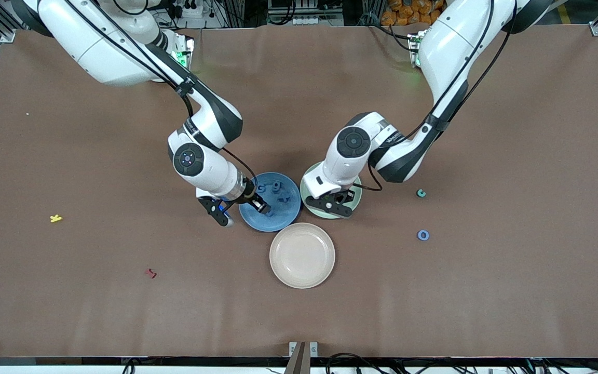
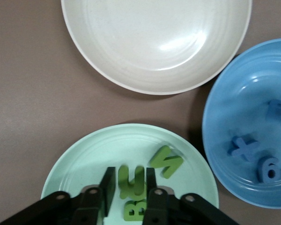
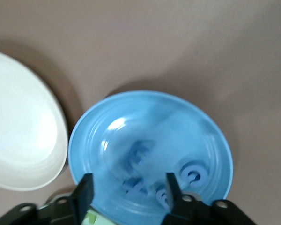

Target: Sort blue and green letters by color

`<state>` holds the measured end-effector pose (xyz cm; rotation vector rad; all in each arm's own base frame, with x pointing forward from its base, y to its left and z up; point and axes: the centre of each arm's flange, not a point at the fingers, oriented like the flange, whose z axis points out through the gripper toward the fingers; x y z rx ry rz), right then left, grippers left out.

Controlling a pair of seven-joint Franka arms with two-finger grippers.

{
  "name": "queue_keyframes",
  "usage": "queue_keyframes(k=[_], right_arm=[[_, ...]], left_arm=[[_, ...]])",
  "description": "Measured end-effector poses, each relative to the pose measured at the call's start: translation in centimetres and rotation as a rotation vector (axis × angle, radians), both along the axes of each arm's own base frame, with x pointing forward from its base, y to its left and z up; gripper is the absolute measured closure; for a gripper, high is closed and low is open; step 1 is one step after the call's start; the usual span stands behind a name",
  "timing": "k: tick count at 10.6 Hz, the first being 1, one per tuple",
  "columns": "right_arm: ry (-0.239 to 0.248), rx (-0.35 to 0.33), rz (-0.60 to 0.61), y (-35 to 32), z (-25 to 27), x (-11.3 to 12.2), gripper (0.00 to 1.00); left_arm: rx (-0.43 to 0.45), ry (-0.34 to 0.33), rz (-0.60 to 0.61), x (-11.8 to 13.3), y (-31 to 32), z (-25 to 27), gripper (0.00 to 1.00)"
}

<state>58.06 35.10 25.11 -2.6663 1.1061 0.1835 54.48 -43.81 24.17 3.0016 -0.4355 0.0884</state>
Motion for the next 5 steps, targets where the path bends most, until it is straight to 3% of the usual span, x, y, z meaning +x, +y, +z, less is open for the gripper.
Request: queue_keyframes(k=[2,5], right_arm=[[-0.011,-0.027,-0.028,-2.6,-0.6,1.6,0.04],[-0.083,-0.133,0.072,-11.1,-2.3,5.5,0.00]], left_arm=[[0.032,0.022,0.043,0.8,0.9,0.6,0.44],[0.098,-0.028,0.167,5.0,6.5,8.8,0.04]])
